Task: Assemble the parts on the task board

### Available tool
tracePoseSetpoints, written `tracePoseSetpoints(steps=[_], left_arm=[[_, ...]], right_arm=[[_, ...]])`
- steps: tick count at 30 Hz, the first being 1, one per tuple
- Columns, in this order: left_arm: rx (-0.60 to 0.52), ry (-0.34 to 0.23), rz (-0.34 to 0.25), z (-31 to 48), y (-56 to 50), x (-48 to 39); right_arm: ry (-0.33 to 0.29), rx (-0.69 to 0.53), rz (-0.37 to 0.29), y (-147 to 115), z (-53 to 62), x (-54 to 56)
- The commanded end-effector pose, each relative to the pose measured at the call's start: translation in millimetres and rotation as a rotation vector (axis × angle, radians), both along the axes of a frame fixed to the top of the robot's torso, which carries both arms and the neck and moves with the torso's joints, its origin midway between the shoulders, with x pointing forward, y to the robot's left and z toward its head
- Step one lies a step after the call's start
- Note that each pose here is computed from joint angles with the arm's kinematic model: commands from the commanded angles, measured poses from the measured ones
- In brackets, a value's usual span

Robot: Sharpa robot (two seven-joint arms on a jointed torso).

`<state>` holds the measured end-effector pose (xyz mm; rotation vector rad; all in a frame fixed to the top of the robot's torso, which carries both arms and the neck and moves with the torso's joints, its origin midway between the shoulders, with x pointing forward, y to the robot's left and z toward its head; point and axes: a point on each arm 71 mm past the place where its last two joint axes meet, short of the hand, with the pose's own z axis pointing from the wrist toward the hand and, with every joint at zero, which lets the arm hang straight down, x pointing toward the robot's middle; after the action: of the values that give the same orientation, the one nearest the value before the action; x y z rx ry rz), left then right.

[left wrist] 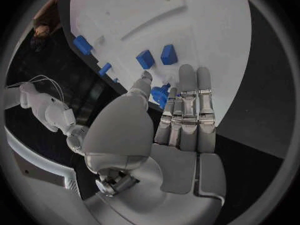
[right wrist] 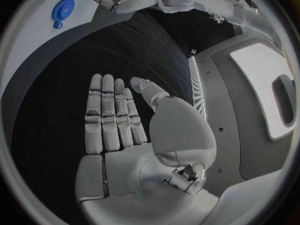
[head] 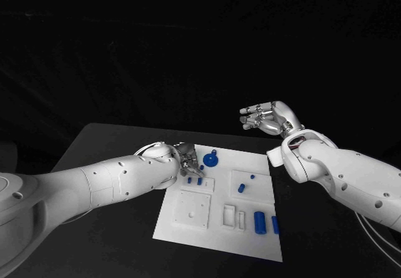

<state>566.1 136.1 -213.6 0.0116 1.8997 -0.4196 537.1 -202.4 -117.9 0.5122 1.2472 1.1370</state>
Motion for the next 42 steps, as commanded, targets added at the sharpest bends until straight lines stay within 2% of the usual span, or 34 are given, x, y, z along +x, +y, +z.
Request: tracePoseSetpoints(steps=[1,10,26,42], left_arm=[[0.005,-0.035,0.009,0.6,-1.4,1.1],[-0.004,-0.067,0.040,0.3,-1.2,4.5],[-0.005,-0.069,0.044,-1.4,-8.4,8.5],[-0.010,-0.071,0.002,-10.4,-20.3,6.9]], right_arm=[[-0.002,0.018,0.025,2,0.3,-1.1],[0.003,0.020,0.028,4,-1.0,-1.7],[0.018,0.019,0.040,6,-3.6,-2.4],[0.028,0.016,0.047,7,-4.4,-2.3]])
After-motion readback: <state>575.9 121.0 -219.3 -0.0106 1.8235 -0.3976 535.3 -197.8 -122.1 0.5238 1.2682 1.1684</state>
